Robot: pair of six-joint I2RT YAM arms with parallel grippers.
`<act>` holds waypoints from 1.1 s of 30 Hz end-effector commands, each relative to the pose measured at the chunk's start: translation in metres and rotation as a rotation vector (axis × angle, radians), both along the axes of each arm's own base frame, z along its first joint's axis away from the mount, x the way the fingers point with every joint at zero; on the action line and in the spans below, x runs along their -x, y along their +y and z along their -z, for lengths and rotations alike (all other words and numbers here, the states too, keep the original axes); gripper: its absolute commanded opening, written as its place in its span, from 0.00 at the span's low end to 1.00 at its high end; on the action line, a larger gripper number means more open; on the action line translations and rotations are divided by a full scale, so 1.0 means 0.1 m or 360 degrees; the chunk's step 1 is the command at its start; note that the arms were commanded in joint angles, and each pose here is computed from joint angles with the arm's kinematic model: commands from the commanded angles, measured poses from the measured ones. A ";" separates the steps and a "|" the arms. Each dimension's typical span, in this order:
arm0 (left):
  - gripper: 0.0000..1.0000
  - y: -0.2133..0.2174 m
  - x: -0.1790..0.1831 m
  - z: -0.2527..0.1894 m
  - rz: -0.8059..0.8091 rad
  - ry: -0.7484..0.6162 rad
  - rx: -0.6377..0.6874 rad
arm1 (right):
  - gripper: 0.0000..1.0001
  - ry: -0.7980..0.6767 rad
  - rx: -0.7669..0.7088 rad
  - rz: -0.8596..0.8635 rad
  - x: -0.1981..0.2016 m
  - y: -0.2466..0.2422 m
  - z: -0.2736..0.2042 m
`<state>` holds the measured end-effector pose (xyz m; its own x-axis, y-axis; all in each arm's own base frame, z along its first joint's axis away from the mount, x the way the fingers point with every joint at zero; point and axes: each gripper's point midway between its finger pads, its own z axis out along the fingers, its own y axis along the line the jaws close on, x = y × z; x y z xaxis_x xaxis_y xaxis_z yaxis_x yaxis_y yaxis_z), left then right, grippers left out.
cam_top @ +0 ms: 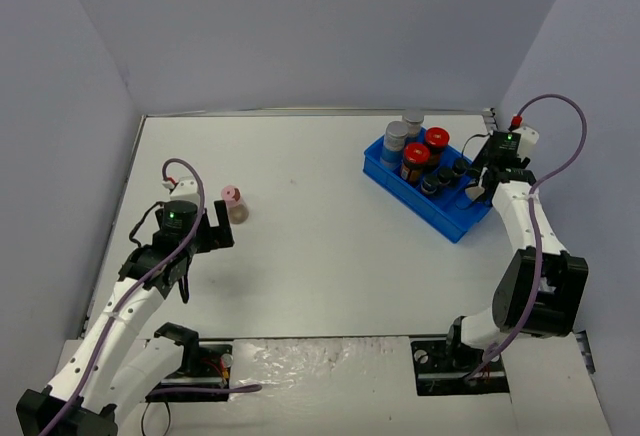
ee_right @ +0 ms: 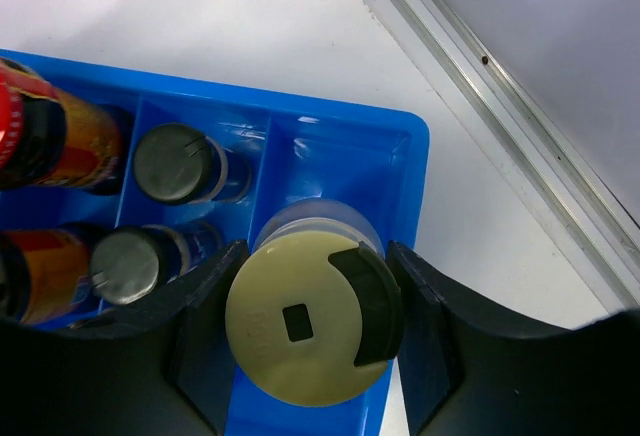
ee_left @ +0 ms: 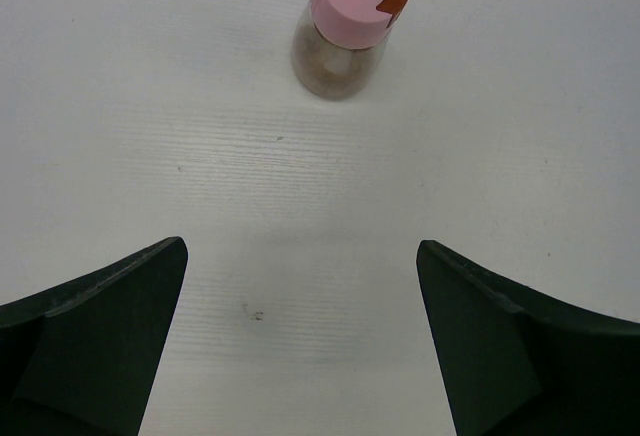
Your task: Organize the condiment bottles
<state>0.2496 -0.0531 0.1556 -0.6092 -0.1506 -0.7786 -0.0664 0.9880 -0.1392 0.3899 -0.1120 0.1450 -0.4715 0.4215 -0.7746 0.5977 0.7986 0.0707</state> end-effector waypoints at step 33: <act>0.97 -0.04 -0.18 -0.29 -0.0060 -0.0137 0.0126 | 0.86 -0.0276 0.0069 0.0119 -0.49 -0.35 -0.18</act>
<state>0.2499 -0.0505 0.1579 -0.6009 -0.1697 -0.7811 -0.0783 0.9850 -0.1537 0.4307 -0.1417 0.0949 -0.4660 0.4066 -0.7858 0.6187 0.7847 0.0391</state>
